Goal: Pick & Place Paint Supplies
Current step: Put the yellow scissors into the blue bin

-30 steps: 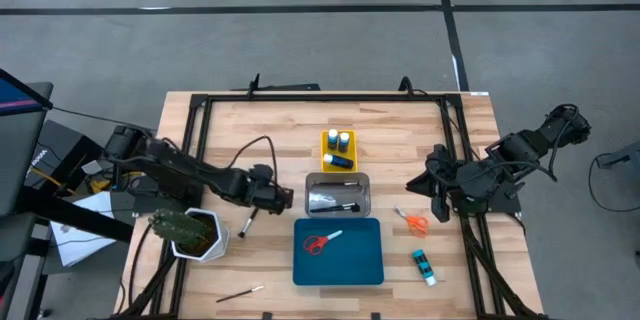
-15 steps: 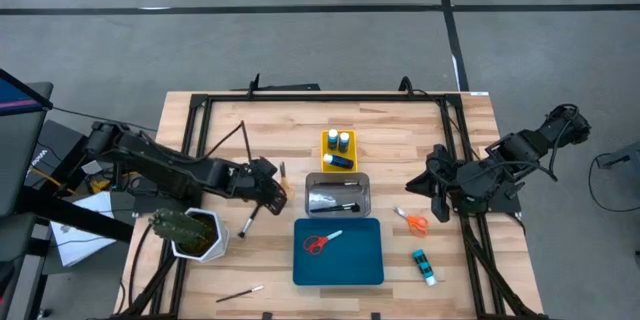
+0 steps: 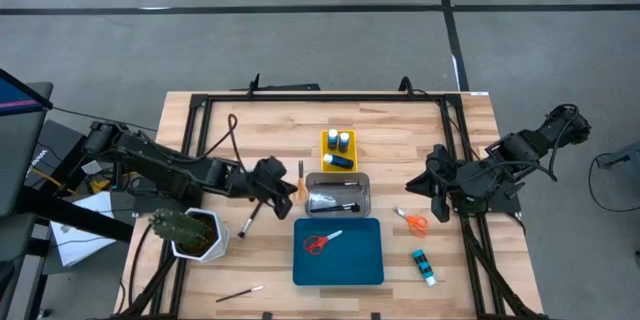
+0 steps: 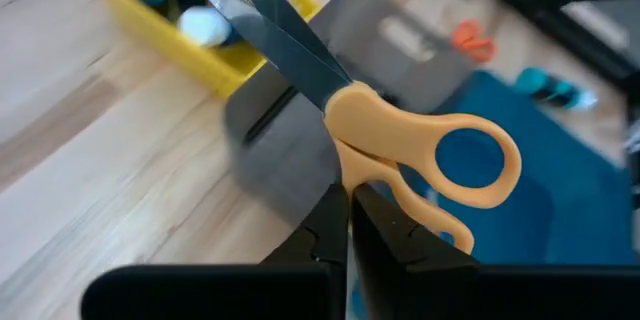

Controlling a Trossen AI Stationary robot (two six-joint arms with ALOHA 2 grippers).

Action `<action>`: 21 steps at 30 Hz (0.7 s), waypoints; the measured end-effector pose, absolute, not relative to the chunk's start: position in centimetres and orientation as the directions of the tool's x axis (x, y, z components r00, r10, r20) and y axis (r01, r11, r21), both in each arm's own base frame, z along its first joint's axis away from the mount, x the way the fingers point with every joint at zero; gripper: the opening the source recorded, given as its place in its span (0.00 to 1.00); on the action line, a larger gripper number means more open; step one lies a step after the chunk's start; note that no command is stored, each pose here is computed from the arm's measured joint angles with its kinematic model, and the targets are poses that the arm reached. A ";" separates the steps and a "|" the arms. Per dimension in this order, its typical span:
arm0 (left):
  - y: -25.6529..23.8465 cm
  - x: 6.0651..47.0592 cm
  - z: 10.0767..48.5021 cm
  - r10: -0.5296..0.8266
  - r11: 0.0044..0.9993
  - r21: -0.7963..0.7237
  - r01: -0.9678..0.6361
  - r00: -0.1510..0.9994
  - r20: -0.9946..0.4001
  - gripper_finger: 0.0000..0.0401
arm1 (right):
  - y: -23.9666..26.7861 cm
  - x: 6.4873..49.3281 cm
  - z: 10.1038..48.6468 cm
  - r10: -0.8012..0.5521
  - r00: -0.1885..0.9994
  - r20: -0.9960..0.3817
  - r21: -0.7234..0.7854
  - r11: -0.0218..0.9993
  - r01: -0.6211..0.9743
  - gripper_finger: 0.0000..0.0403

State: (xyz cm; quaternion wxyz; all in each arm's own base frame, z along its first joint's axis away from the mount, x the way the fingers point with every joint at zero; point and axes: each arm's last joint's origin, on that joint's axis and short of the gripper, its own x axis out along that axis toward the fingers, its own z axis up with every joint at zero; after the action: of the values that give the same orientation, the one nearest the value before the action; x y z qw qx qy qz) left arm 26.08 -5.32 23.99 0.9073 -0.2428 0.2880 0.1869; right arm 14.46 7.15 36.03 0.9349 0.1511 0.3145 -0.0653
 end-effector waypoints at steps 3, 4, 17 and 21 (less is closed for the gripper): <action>-5.5 26.6 24.7 0.171 0.827 -0.371 -0.422 0.818 -0.549 0.00 | 7.2 14.5 36.0 -0.027 0.794 -0.608 0.242 0.946 0.217 0.11; -5.6 26.8 25.0 0.162 0.831 -0.387 -0.399 0.839 -0.520 0.00 | 7.1 14.5 36.0 -0.027 0.794 -0.608 0.242 0.946 0.217 0.11; -5.9 28.0 27.5 0.126 0.855 -0.458 -0.244 0.954 -0.273 0.00 | 7.2 14.5 36.0 -0.027 0.794 -0.607 0.249 0.943 0.222 0.11; -6.2 28.2 28.1 0.064 0.867 -0.472 -0.162 0.974 -0.217 0.00 | 7.2 14.5 36.0 -0.027 0.794 -0.607 0.249 0.943 0.223 0.11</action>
State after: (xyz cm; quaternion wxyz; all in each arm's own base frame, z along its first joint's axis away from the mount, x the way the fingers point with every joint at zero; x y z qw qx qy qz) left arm 28.15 -6.20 28.08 0.9611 -0.2516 0.0973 0.0586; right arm 14.46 7.15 36.04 0.9343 0.1555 0.3138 -0.0669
